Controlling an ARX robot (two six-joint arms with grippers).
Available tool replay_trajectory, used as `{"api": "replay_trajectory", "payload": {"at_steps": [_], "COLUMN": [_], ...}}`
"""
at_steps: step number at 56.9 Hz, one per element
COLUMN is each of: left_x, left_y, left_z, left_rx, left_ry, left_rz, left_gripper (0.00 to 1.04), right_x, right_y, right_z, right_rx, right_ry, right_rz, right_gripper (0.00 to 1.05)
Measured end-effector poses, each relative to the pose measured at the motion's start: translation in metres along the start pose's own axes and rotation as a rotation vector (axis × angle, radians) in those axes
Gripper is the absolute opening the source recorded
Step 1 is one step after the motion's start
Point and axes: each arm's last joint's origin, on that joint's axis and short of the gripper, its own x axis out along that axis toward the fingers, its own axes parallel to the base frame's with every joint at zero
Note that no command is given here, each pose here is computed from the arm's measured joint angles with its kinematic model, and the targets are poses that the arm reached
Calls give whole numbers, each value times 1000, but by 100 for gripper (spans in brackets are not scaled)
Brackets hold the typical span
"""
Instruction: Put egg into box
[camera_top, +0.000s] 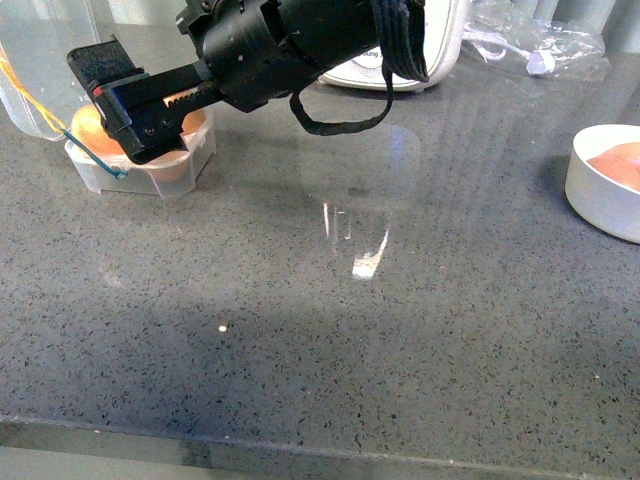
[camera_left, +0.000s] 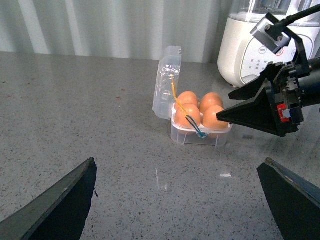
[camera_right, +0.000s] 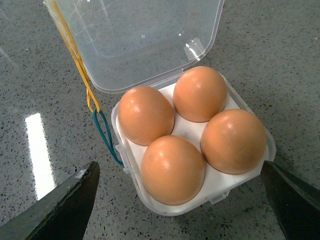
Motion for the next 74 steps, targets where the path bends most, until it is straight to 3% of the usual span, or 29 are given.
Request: {"api": "replay_trajectory", "payload": {"at_steps": [8,13,22,34,53,74], "left_x": [0,0,0,0,0,0], "left_y": [0,0,0,0,0,0], "left_z": [0,0,0,0,0,0], "left_rx": [0,0,0,0,0,0], "left_ry": [0,0,0,0,0,0], "left_rz": [0,0,0,0,0,0], "left_gripper": [98,98,98,98,98,98], "right_x": [-43,-84,-145,-211,-288,-335], "right_y": [-5,-15,-41,-55,-30,8], "right_z": [11,16,-12,-40,-83,-102], "right_rx": [10,35,157,261,305,174], "right_ry": [-102,-166,-175,-234,-316,-352], "right_rz": [-67,-220,-486,-719,-944,-1157], "right_gripper": [97,97,97,97,97,97]}}
